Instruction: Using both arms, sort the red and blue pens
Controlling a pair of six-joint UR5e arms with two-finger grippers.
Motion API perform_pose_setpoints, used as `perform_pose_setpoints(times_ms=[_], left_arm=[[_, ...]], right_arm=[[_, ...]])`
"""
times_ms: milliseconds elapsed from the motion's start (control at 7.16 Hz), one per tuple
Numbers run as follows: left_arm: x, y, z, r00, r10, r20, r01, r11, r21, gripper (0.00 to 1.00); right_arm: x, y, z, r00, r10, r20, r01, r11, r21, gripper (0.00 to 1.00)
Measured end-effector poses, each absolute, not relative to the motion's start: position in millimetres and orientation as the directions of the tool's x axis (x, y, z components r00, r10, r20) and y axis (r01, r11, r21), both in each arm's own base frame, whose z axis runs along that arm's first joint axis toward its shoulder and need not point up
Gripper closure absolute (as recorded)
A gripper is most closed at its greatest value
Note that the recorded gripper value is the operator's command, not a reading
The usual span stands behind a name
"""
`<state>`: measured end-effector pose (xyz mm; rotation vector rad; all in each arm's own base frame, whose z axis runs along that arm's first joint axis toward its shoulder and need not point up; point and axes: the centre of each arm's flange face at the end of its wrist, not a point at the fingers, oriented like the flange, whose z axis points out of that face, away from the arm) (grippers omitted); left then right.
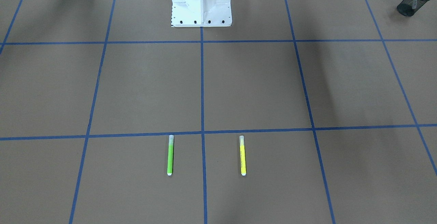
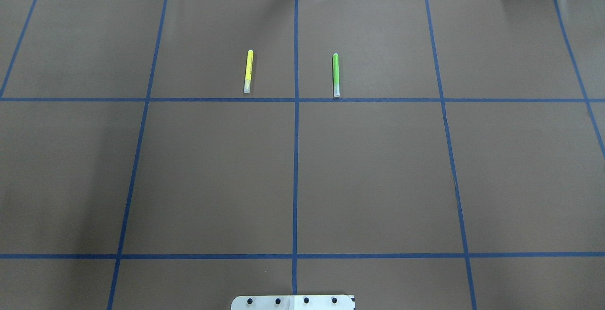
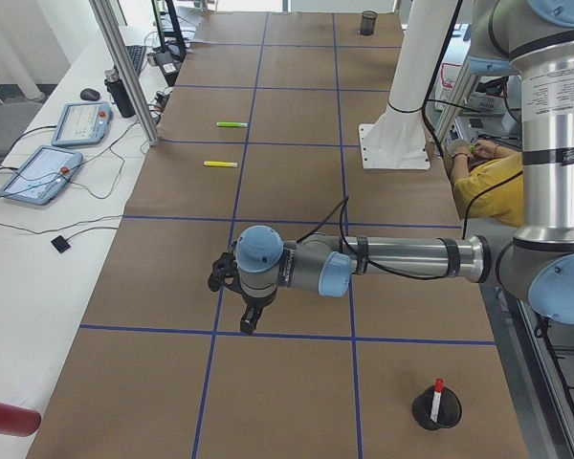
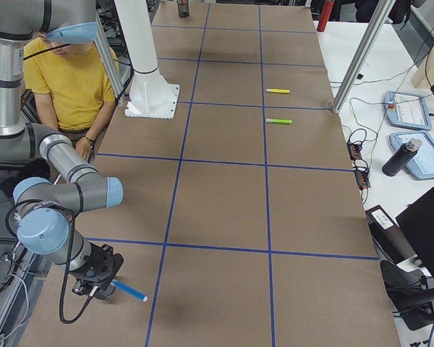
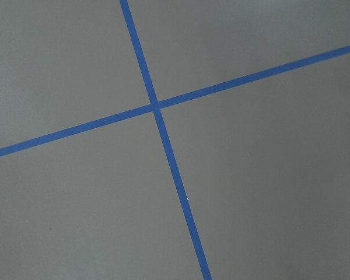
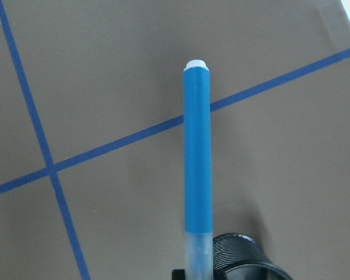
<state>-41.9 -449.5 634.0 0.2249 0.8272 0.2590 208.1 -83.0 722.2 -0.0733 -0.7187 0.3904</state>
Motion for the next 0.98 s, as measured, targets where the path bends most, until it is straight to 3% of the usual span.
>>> perform_pose_setpoints(times_ms=[279,977], left_arm=[[-39,-451,633,0.647,0.323,-0.691,-0.144,0.941,0.306,0.0],[-38,-452,630,0.646,0.337,-0.685,-0.145,0.935,0.324,0.0]], right_arm=[[237,-60,712,0.596,0.468,0.652,-0.342,0.883,-0.322,1.0],[187,-29,703,0.196,0.713,0.674,-0.253,0.7,-0.667,1.0]])
